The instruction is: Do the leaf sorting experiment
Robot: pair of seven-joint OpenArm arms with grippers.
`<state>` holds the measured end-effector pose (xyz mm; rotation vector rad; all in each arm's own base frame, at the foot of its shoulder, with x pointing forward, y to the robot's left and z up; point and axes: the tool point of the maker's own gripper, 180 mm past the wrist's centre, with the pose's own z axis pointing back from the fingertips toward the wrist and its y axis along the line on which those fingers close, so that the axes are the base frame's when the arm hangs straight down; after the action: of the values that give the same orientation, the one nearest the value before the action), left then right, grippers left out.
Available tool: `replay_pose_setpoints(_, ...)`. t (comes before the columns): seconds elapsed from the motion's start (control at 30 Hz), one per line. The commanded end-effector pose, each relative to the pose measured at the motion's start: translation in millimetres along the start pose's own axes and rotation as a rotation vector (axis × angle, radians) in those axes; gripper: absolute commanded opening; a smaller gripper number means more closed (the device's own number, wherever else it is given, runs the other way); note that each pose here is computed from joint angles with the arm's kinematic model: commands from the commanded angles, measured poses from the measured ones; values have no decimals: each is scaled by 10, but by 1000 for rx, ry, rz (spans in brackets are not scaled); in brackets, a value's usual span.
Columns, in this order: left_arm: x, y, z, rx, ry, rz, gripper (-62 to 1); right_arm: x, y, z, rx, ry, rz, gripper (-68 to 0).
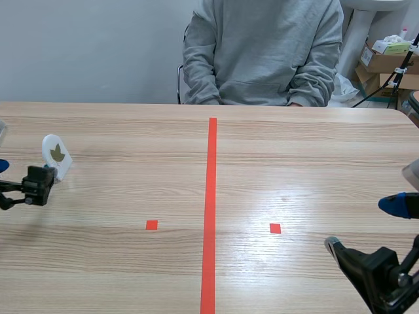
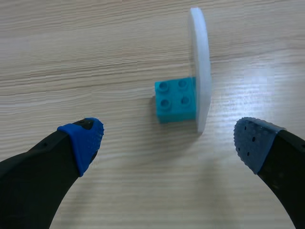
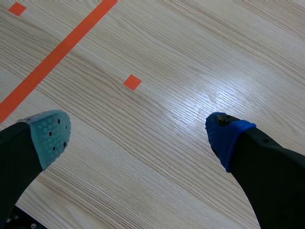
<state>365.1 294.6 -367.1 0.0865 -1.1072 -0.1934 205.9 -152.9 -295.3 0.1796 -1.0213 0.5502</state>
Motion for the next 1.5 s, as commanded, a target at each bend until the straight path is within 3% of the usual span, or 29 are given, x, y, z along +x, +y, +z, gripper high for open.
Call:
replay_pose_setpoints(0.0, 108, -32, 132, -34, -36, -47, -24, 115, -32, 9, -7, -38, 9, -97)
replay_pose_setpoints(0.17, 255, -525, 623, -180, -95, -184, -24, 114, -32, 9, -7, -38, 9, -97)
replay_pose_setpoints(0.3, 472, -1090, 1101, -323, -165, -247, -24, 114, -31, 9, -7, -38, 9, -97)
replay_pose_setpoints(0.47, 818, -1712, 1674, -478, -265, -262, -24, 115, -24, 9, -3, -38, 10, -97)
replay_pose_setpoints(0.6, 1024, -1984, 1988, -554, -313, -233, -24, 123, -17, 9, 1, -43, 10, -97)
replay_pose_setpoints(0.73, 1024, -2085, 2113, -582, -285, -220, -24, 145, -2, 10, 9, -55, 11, -97)
replay_pose_setpoints(0.93, 912, -2002, 2124, -562, -235, -223, -24, 162, 114, 25, 79, -65, 23, -97)
replay_pose_setpoints(1.03, 878, -1941, 2123, -546, -219, -231, -24, 189, 80, 42, 70, -80, 26, -97)
replay_pose_setpoints(1.2, 862, -1880, 2141, -535, -204, -188, -24, 228, 56, 52, 65, -99, 7, -97)
replay_pose_setpoints(1.47, 827, -1874, 2131, -533, -184, -193, -24, 232, 91, 55, 85, -101, 3, -97)
